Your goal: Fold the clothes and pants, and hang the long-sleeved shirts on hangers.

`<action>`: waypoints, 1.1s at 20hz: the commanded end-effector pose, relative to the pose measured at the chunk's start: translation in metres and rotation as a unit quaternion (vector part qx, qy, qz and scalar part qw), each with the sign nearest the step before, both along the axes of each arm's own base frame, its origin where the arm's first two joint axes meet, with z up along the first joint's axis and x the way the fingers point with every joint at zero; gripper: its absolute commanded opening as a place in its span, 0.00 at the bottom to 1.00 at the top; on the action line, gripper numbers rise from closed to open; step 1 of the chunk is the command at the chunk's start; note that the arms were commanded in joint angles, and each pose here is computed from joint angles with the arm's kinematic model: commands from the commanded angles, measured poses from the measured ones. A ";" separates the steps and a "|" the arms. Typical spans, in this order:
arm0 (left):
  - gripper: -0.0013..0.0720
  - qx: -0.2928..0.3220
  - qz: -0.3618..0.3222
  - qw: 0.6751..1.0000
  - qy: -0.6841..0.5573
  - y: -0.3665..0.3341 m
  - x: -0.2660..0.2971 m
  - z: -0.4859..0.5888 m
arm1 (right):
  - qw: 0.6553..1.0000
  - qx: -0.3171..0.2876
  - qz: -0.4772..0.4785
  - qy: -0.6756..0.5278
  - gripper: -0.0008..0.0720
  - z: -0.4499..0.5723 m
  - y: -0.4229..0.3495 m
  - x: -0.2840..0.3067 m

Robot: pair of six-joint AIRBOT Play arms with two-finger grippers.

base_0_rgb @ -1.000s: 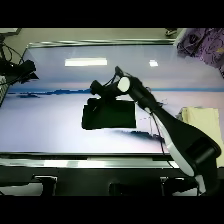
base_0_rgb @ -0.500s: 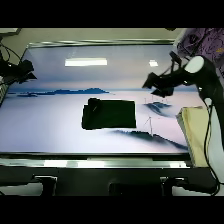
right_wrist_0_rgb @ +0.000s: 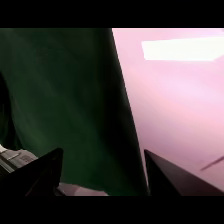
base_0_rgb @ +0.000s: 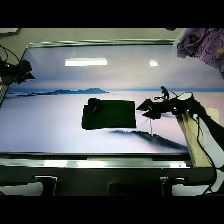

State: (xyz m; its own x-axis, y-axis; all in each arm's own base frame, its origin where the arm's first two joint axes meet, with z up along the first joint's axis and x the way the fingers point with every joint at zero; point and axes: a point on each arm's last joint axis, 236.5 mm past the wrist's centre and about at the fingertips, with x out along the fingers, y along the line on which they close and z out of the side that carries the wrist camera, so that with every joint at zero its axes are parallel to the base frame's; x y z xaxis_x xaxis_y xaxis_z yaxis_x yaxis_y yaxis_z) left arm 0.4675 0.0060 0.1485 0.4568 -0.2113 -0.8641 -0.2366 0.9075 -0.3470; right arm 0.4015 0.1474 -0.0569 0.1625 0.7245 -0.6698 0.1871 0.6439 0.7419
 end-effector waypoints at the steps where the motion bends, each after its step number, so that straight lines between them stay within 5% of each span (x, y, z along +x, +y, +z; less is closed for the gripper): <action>1: 0.04 0.000 0.000 1.000 -0.001 0.000 0.000 0.000 | 1.000 0.018 -0.002 -0.012 0.81 -0.028 0.028 0.006; 4: 0.04 0.000 0.000 1.000 0.000 0.000 0.000 0.000 | 1.000 0.000 -0.009 -0.023 0.73 -0.040 0.040 0.012; 6: 0.04 0.000 0.000 1.000 0.000 0.000 0.000 0.000 | 1.000 -0.003 -0.008 -0.022 0.57 -0.043 0.047 0.011; 8: 0.04 0.000 0.000 1.000 0.000 0.000 0.000 0.000 | 1.000 0.002 -0.006 -0.018 0.23 -0.041 0.051 0.010; 10: 0.04 0.000 0.000 1.000 0.000 0.000 0.000 0.000 | 0.999 0.024 -0.017 -0.022 0.06 -0.027 0.056 0.015; 22: 0.04 -0.005 -0.002 1.000 -0.001 -0.002 0.000 0.000 | 0.976 -0.054 -0.180 -0.112 0.06 0.145 -0.123 0.121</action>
State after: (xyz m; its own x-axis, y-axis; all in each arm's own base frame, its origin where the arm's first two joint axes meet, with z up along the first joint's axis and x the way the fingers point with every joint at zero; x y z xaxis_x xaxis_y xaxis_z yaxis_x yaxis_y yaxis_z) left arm 0.4677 0.0037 0.1491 0.4576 -0.2208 -0.8613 -0.2330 0.9051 -0.3558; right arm 0.5120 0.0821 0.0517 0.4599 0.6112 -0.6441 0.1971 0.6370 0.7452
